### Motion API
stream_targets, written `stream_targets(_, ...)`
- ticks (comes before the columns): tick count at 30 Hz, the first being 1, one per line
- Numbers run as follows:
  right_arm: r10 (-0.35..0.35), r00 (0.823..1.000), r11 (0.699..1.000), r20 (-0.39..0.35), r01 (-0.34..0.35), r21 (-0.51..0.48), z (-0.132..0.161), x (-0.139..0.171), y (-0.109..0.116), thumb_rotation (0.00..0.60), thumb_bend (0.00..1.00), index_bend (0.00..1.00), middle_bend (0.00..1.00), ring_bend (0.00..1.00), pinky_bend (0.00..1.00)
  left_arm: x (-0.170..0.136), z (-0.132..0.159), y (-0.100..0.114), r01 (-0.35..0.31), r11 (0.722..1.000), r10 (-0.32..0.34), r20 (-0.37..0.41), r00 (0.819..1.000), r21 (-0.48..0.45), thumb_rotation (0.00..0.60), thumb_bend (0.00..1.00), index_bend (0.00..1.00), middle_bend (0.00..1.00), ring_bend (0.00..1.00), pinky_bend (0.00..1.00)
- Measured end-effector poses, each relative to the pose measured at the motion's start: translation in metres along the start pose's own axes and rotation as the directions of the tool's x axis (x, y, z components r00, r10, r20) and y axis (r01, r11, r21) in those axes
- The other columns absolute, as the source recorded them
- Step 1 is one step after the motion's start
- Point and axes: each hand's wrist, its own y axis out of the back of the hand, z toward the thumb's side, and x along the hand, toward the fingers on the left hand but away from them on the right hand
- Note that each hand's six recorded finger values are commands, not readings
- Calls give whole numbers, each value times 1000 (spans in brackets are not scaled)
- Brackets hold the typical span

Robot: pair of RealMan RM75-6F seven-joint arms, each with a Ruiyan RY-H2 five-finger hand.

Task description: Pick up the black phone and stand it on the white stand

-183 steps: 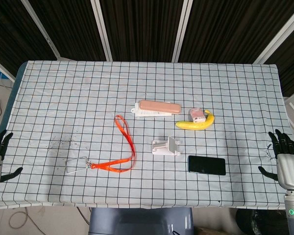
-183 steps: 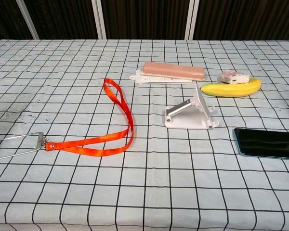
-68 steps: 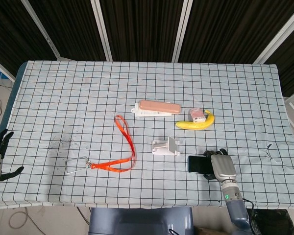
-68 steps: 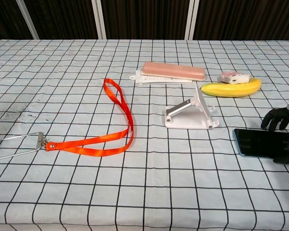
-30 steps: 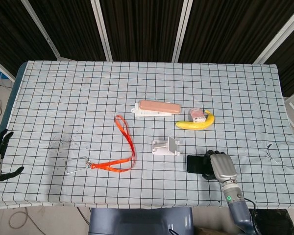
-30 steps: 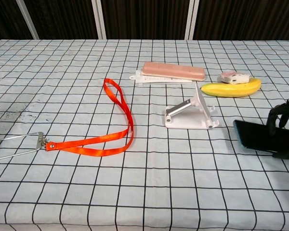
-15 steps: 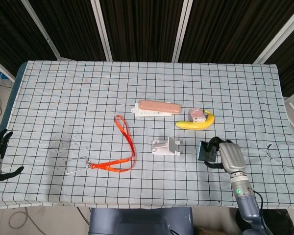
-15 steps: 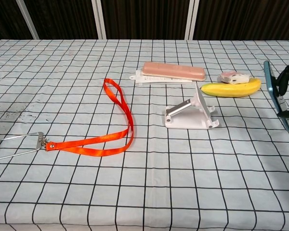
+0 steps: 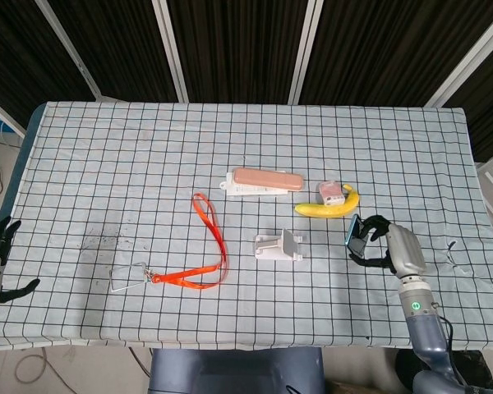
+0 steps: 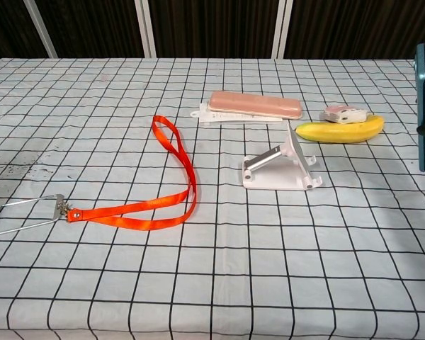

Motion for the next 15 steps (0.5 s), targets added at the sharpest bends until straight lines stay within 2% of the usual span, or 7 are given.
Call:
stream_targets(10, 15, 1000, 998, -3, -15, -61, 5, -6, -8, 600, 393, 559, 578, 496, 390, 0, 0, 0, 2, 1000, -2, -2, 1000, 2, 600, 0, 0, 0, 0, 0)
stream_targets(15, 44, 999, 991, -17, -46, -127, 12, -8, -15, 600, 392, 559, 577, 496, 389, 1, 0, -1, 4, 1000, -4, 1, 1000, 5, 600, 0, 0, 0, 0, 0)
